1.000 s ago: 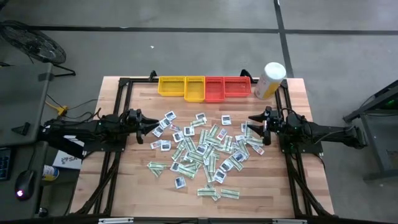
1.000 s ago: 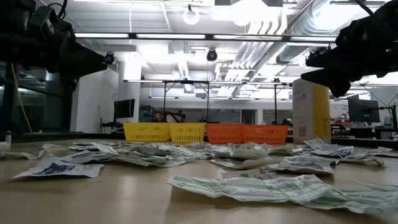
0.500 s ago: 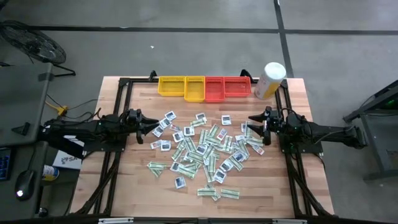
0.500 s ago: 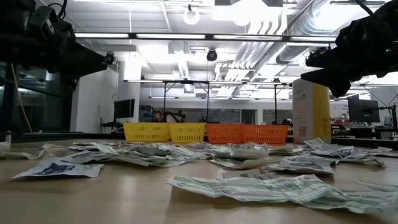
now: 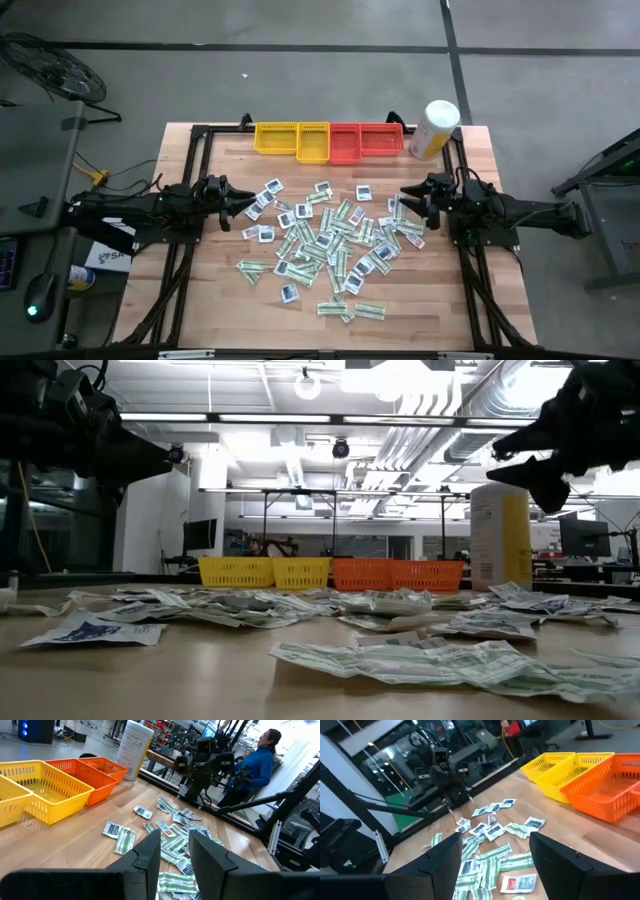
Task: Pick & Place First Aid Supplies
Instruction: Put the green pad into the right orange bin
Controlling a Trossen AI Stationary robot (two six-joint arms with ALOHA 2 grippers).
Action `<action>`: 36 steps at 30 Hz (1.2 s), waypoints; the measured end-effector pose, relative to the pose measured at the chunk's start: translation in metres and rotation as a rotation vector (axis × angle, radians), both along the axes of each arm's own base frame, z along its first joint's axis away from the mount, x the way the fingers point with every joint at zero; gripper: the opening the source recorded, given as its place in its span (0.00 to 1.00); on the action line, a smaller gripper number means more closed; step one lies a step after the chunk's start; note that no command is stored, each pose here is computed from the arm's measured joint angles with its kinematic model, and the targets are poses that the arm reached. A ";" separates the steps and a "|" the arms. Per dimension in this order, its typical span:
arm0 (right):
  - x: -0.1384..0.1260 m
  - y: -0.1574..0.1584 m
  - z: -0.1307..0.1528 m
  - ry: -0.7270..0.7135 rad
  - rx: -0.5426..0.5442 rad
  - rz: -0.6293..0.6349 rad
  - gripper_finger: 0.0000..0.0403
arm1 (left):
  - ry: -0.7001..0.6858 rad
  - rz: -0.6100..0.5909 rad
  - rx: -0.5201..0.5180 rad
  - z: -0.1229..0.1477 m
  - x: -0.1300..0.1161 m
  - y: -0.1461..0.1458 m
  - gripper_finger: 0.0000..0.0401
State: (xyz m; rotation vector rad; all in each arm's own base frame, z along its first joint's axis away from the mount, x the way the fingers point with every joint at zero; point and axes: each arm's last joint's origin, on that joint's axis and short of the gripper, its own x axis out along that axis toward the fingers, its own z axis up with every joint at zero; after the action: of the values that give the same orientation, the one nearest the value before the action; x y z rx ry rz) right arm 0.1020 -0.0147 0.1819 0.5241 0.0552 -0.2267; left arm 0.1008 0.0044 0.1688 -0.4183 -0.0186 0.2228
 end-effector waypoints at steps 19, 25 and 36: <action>0.036 -0.020 0.093 0.618 0.066 -0.019 0.56 | 0.000 0.000 0.000 0.000 0.000 0.000 0.25; 0.059 -0.038 0.103 0.843 0.018 0.056 0.56 | 0.000 0.000 0.000 0.000 0.000 0.000 0.25; 0.079 -0.077 0.078 1.138 0.151 0.103 0.56 | 0.000 0.000 0.000 0.000 0.000 0.000 0.25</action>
State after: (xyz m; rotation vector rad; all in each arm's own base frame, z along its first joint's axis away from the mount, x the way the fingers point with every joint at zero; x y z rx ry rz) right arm 0.1812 -0.0921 0.2600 0.4843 1.2108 -0.3987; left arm 0.1008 0.0044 0.1687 -0.4183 -0.0184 0.2227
